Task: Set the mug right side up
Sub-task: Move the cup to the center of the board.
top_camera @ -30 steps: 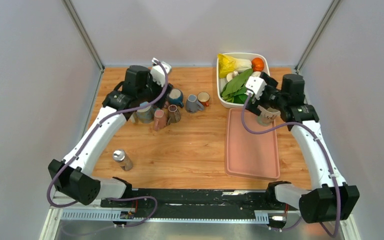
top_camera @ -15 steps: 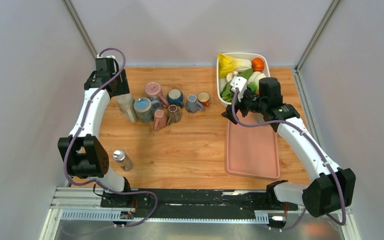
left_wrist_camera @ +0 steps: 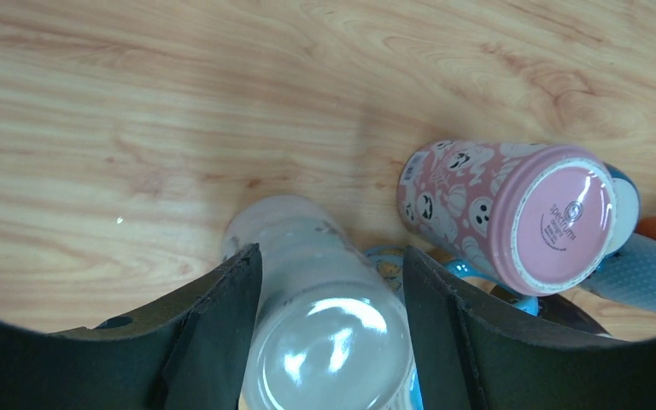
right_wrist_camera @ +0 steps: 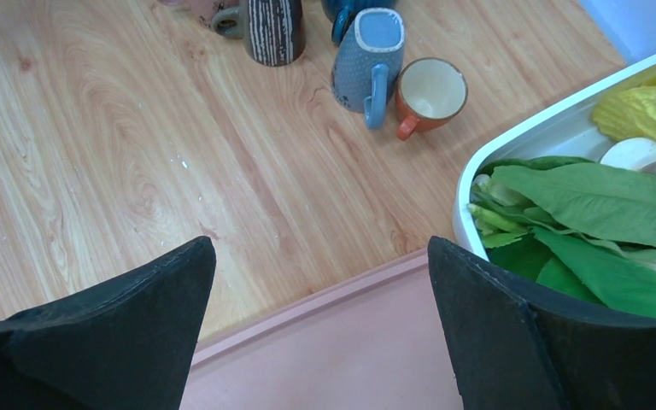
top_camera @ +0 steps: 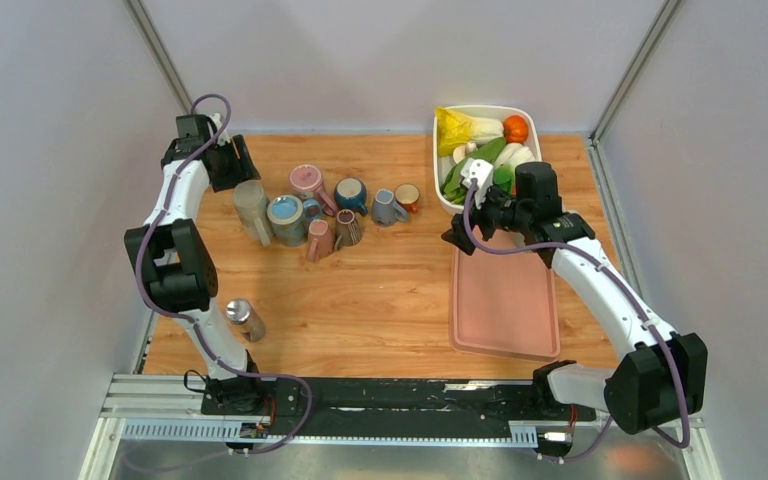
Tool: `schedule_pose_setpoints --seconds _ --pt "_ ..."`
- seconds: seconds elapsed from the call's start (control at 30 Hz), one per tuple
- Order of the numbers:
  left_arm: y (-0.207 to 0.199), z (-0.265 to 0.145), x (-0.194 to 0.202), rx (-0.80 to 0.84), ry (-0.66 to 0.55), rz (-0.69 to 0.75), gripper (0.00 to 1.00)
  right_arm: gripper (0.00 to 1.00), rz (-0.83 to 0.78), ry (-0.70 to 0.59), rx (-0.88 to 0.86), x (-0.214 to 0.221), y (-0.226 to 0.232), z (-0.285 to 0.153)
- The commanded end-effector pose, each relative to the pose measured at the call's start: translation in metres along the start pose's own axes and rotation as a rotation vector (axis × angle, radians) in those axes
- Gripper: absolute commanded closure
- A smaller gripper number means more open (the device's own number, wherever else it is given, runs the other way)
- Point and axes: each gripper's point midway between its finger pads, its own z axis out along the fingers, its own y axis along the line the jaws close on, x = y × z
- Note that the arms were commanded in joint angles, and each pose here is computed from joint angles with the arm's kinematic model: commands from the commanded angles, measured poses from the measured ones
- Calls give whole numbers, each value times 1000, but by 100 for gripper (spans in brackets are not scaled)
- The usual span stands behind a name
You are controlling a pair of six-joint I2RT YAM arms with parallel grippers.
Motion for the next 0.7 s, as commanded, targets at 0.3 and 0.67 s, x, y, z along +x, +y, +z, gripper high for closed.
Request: schedule_pose_setpoints --seconds 0.3,0.67 --pt "0 -9 27 53 55 36 34 0 -10 -21 -1 0 4 -2" --pt "14 -50 72 -29 77 82 35 0 -2 -21 -31 -3 2 7"
